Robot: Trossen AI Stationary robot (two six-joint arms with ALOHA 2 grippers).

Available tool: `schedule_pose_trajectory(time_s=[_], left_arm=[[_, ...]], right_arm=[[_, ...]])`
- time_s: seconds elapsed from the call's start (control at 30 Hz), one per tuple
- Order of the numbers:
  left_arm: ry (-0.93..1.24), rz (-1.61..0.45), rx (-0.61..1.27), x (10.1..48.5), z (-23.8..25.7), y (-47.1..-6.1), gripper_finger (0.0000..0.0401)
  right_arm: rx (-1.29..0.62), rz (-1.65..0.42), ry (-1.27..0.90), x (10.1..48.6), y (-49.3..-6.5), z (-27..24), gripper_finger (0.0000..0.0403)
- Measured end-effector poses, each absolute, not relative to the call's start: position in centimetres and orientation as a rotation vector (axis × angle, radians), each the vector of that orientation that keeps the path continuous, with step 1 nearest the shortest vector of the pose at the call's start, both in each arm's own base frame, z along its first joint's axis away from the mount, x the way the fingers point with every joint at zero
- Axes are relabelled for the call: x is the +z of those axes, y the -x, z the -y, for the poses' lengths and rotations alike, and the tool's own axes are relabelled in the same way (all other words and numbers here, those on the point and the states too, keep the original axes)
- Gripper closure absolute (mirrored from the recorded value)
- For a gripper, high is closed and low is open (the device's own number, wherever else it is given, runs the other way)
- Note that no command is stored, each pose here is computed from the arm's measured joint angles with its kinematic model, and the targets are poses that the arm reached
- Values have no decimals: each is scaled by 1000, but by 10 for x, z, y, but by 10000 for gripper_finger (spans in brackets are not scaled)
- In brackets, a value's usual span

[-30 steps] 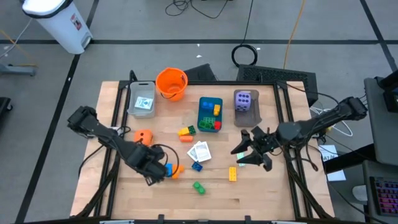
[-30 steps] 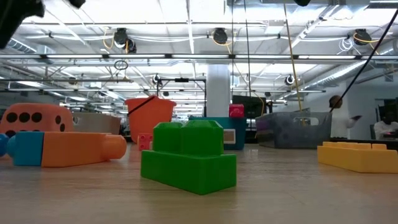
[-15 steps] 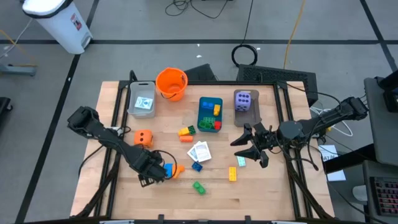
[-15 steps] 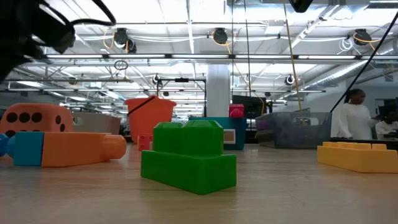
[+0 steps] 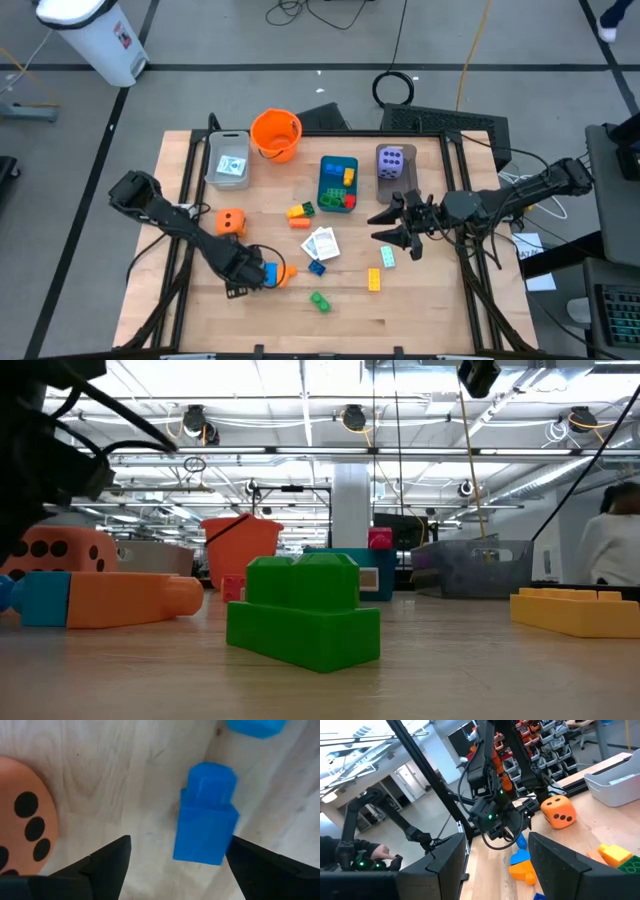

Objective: Pick & Place Toys
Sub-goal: Put the blue game piece into the blue bin

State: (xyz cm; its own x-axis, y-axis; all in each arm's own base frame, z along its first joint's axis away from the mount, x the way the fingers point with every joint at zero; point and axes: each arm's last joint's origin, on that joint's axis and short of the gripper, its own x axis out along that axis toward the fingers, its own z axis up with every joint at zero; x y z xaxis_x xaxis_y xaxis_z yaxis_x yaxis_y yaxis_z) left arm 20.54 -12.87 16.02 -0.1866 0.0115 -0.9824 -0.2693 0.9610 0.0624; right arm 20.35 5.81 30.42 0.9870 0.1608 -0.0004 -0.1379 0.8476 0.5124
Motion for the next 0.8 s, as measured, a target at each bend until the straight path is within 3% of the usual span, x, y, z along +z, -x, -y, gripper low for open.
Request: schedule_pose_trajectory(time_s=[0.4,0.8], left_arm=[[254,-1641,211,146,129,-211,122],[328,-1637,279,146,121,-215,259]], right_arm=[[111,-29,-538,304,-206,-48,195],[90,-24,-538,304,-207,-43,195]])
